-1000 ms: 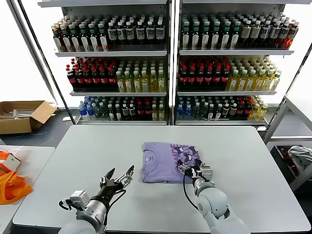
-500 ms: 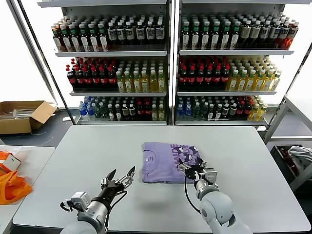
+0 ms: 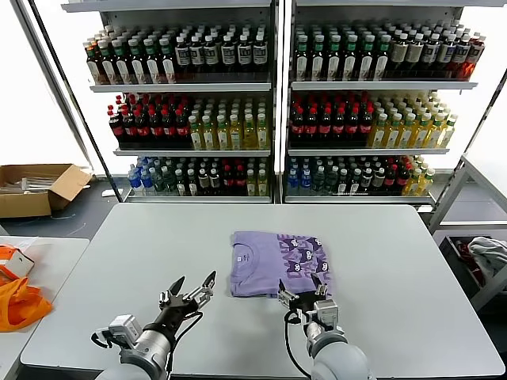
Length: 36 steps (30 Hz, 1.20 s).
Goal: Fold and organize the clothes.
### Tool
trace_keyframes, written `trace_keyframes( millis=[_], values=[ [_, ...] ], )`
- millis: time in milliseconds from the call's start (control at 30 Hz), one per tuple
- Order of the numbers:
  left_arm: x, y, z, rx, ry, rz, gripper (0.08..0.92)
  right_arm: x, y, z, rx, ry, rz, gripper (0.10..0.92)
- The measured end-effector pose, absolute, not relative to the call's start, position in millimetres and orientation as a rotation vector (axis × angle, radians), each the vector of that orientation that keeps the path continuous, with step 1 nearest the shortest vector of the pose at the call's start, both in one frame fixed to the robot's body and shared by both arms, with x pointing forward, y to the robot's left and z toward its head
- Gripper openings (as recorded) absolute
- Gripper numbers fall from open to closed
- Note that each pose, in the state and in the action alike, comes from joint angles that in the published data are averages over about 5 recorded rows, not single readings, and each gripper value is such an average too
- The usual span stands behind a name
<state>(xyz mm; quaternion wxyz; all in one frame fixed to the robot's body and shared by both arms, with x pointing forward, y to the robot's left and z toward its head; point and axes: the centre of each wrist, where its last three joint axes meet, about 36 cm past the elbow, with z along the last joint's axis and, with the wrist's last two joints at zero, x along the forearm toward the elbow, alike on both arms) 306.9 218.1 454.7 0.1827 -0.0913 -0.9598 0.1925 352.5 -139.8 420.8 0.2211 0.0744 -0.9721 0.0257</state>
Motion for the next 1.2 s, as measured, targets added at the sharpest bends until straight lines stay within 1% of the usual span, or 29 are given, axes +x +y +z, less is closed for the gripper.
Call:
trace_keyframes(
  millis=[700, 1200],
  values=[
    [304, 220, 452, -0.258, -2.702, 0.54, 0.823, 347, -123, 407, 0.046, -2.653, 0.117, 0.823],
    [303, 220, 451, -0.258, -2.696, 0.539, 0.823, 341, -118, 399, 0.024, -2.616, 0.08, 0.823]
  ],
)
